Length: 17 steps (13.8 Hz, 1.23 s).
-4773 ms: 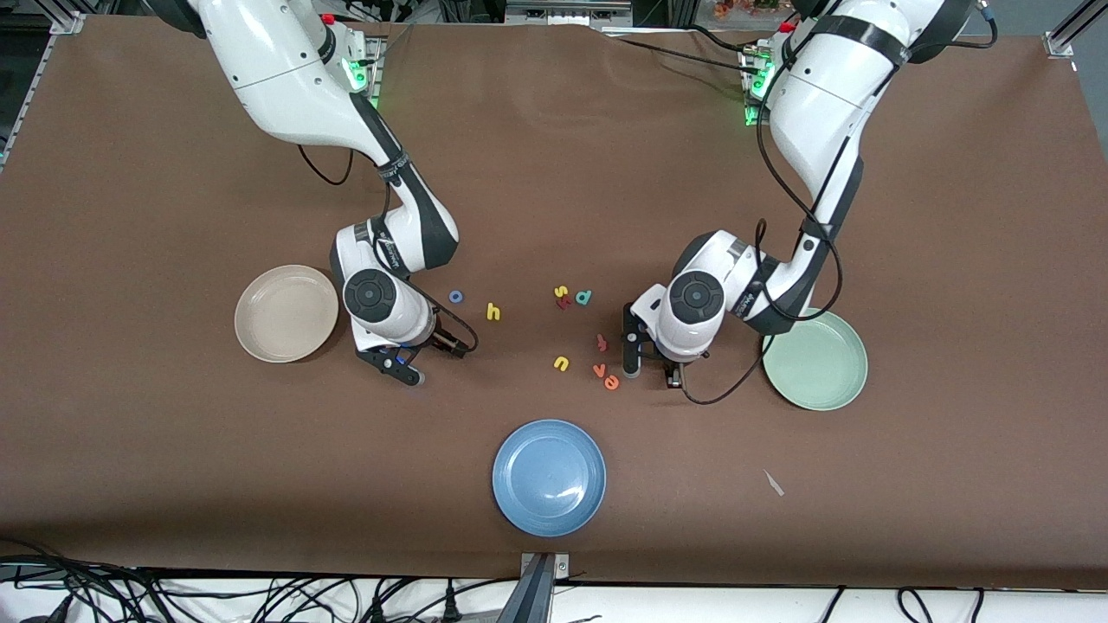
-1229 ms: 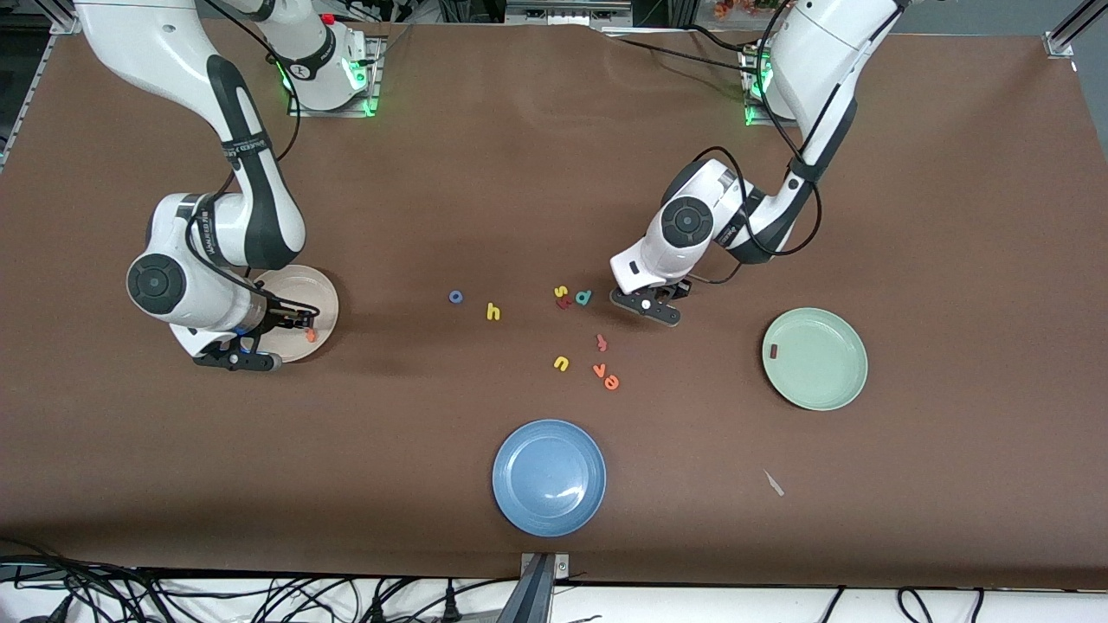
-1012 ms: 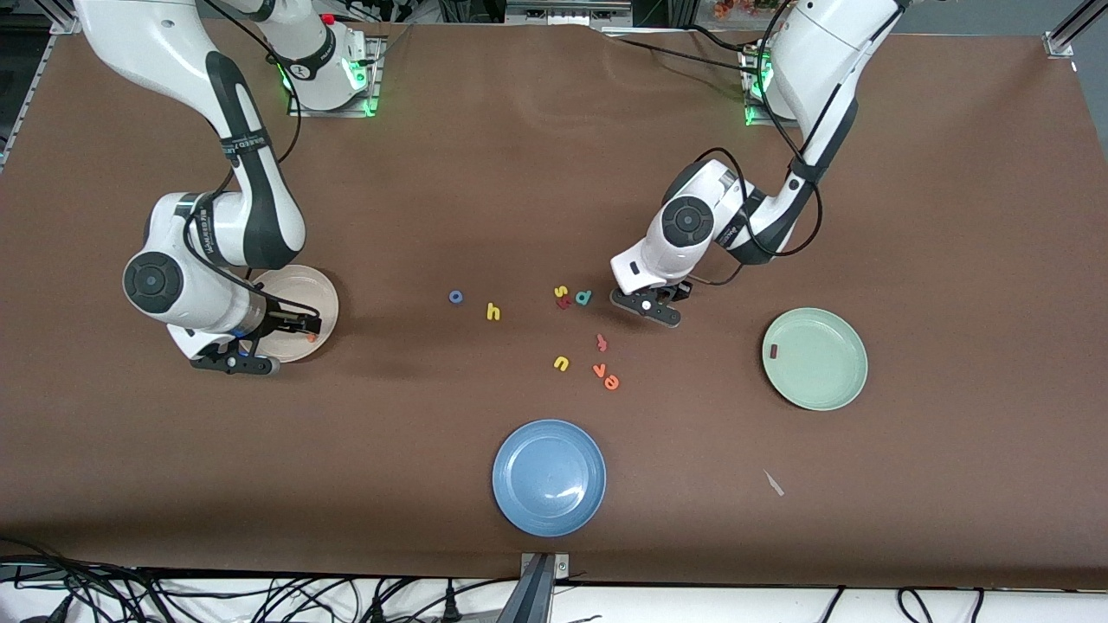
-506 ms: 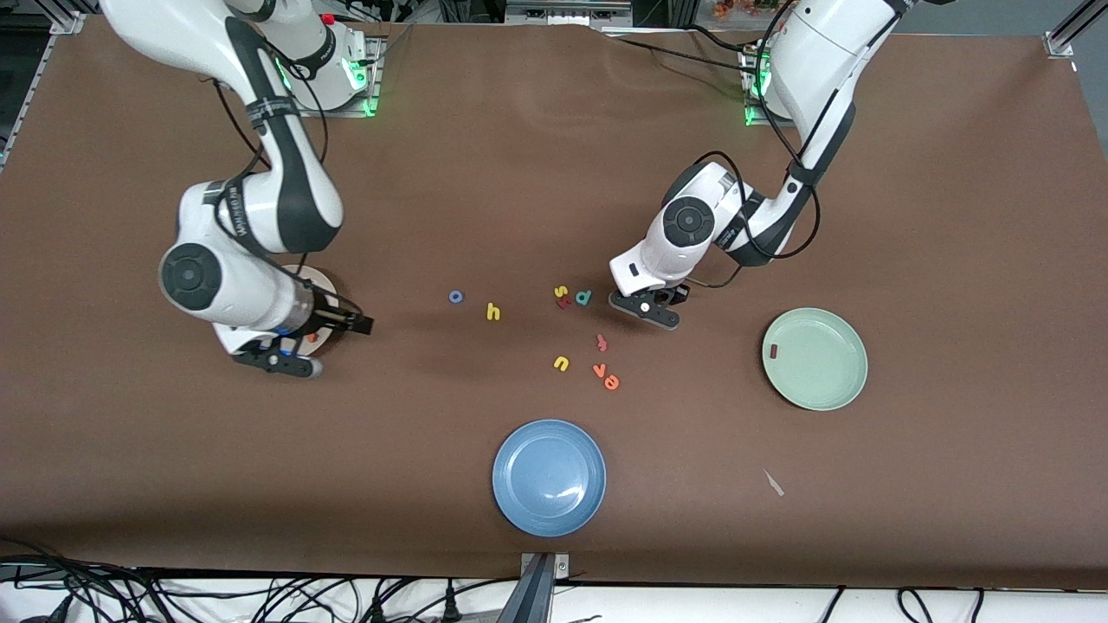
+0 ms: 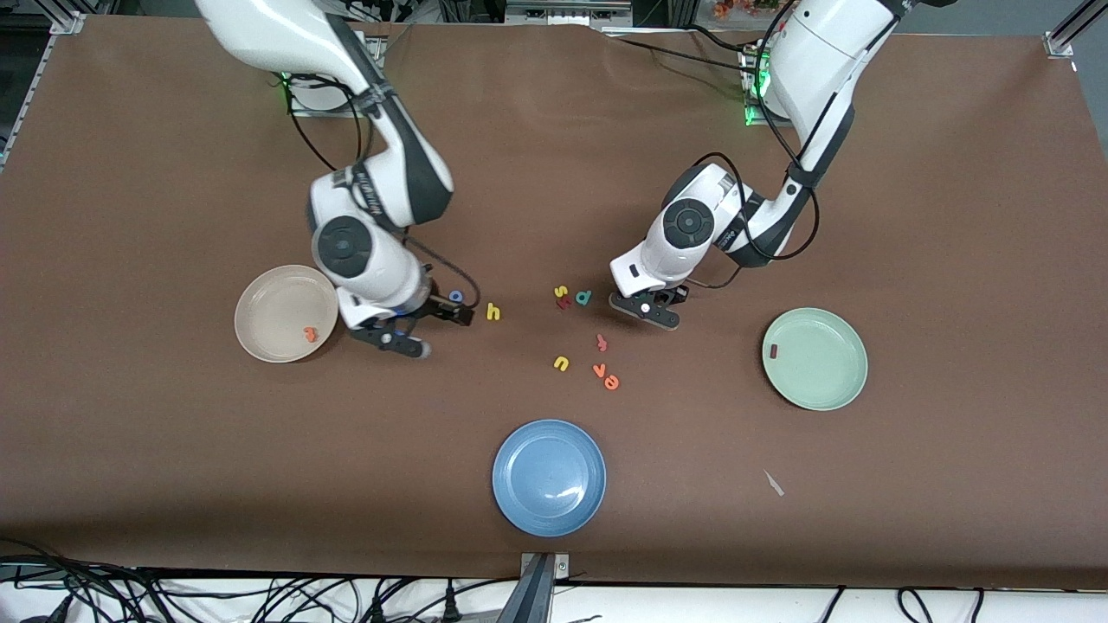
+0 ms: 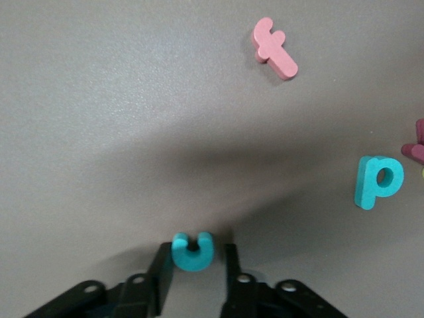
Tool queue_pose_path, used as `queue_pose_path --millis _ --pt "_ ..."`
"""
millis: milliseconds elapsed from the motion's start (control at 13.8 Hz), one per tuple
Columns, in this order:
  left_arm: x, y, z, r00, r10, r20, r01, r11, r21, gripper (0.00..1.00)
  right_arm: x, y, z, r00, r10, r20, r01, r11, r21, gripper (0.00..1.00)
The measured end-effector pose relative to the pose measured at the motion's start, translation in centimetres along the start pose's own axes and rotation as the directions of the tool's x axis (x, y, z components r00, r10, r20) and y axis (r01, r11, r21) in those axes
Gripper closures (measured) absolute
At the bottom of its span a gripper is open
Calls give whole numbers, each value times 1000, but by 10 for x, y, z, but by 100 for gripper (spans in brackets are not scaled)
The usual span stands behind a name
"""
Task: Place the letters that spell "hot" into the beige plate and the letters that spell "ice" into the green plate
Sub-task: 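Carry the teal c to the green plate while the right gripper reaches the 4, then release the teal c with the left gripper while the right gripper grasps the 4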
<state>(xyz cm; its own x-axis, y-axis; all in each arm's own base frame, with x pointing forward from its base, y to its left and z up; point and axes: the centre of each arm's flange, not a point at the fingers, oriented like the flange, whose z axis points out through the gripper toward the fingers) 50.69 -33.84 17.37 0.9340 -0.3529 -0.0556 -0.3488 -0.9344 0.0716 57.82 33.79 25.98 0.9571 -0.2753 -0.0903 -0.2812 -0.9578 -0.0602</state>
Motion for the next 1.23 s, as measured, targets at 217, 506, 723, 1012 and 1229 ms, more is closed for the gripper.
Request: queue_pose_path --millis 217,506,723,1012,1229 --pt "1 -3 -1 1000 -4 -3 4 1000 1 75 -18 -24 38 999 -52 -1 52 998 -28 0" --pt "11 -28 -29 999 -40 -1 40 999 20 75 -32 -41 63 995 -102 -4 101 993 -54 0" --pt "18 -84 -78 1000 -9 19 9 999 48 75 -38 -48 75 993 -118 -8 117 991 -57 0" --pt "6 -208 -105 989 130 73 -133 990 39 75 -38 -49 77 992 -122 -15 121 991 -58 7" --pt "-11 -271 -93 976 196 98 -197 980 5 75 -36 -49 79 991 -130 -27 128 990 -62 17"
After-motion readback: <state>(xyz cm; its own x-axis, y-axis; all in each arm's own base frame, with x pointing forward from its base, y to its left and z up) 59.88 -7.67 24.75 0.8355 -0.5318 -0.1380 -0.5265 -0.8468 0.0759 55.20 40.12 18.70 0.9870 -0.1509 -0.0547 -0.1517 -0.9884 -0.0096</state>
